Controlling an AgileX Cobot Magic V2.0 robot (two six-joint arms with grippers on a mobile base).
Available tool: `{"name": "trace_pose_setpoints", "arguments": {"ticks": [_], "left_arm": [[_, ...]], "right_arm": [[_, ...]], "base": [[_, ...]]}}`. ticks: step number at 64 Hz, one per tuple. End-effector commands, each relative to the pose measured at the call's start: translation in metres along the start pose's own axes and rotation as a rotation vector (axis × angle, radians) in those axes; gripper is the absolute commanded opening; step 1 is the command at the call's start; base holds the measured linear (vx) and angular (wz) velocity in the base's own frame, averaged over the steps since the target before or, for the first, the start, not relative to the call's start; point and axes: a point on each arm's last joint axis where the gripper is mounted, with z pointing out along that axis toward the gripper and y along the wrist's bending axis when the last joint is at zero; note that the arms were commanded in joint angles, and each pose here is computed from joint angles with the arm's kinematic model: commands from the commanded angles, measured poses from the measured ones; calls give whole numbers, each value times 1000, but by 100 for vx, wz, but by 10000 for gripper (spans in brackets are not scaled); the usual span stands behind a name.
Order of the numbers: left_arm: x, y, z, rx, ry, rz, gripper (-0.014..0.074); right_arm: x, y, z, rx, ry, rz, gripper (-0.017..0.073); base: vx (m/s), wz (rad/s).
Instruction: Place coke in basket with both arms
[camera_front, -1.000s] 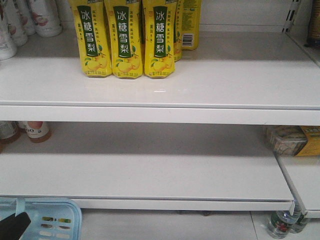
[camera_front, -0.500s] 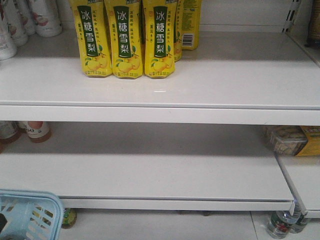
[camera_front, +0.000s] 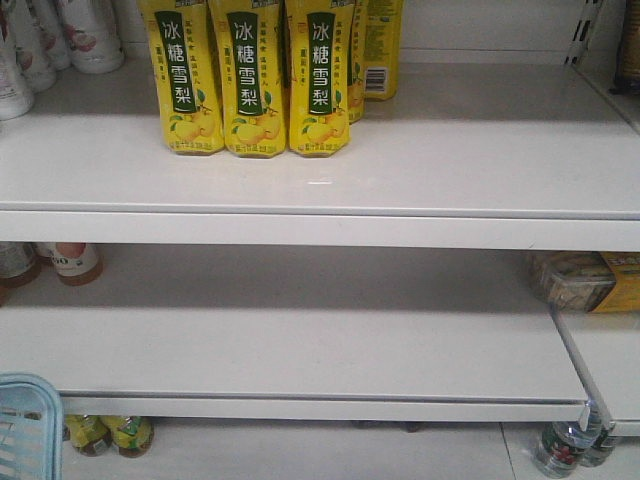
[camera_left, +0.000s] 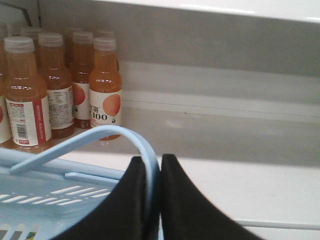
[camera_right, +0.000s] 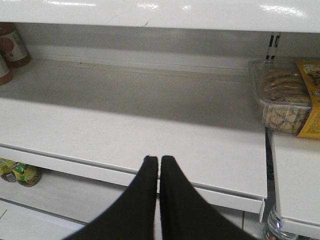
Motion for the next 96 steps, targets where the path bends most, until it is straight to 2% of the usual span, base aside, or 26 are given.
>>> {"name": "trace_pose_setpoints", "arguments": {"ticks": [1, 9, 19, 26, 96], "left_arm": [[-26, -3, -6, 13, -222, 35, -6], [-26, -3, -6, 13, -223, 33, -6], [-27, -3, -6, 25, -230, -56, -6], [-28, -3, -6, 25, -240, -42, -6], [-30, -4, -7, 30, -260, -41, -6]], "right_arm": [[-13, 2, -3, -18, -79, -18, -2], [-13, 2, -3, -18, -79, -18, -2], [-13, 2, -3, -18, -79, -18, -2], [-13, 2, -3, -18, -79, -18, -2], [-13, 2, -3, -18, -79, -18, -2]], "base": [[0, 0], [0, 0], [0, 0], [0, 0], [0, 0]]}}
